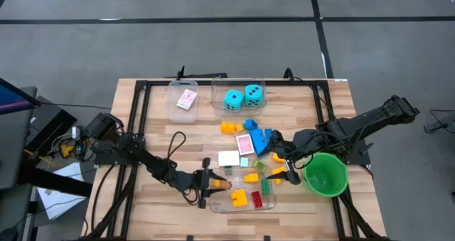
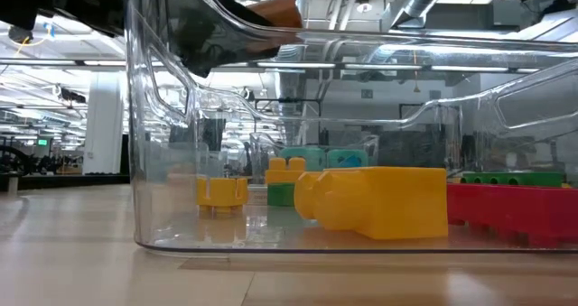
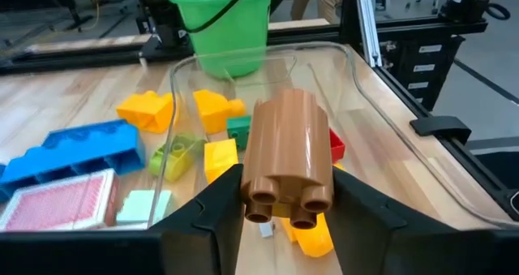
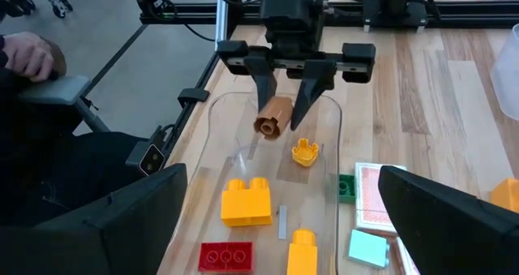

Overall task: Pick & Place Toys
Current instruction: Put the brown game piece into the bottom transparent bin, then put the yellow game piece into the bottom transparent bin

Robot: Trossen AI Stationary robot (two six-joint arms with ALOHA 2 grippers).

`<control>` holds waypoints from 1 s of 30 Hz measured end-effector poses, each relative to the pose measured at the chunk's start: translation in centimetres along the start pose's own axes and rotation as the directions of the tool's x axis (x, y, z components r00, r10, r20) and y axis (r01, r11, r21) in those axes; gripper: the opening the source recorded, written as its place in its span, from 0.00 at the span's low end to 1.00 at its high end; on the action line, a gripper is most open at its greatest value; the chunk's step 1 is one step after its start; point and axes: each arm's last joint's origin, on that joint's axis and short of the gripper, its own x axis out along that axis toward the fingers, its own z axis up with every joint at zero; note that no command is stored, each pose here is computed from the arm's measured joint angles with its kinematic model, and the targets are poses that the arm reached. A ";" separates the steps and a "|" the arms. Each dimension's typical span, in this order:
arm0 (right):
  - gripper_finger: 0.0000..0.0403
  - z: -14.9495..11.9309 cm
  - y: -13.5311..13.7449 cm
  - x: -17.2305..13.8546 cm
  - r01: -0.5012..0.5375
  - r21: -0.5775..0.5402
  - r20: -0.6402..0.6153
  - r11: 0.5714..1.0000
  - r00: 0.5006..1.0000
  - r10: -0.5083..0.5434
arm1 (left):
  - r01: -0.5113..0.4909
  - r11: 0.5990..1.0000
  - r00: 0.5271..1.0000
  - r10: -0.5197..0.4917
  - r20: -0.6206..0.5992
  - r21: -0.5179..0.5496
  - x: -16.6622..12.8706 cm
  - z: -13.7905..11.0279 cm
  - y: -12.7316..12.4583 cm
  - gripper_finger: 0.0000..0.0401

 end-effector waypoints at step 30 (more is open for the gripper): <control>0.99 -0.1 0.0 0.0 0.001 0.000 -0.007 1.000 1.000 -0.001 | -0.002 1.000 1.000 0.002 0.002 0.018 0.0 0.0 0.0 0.58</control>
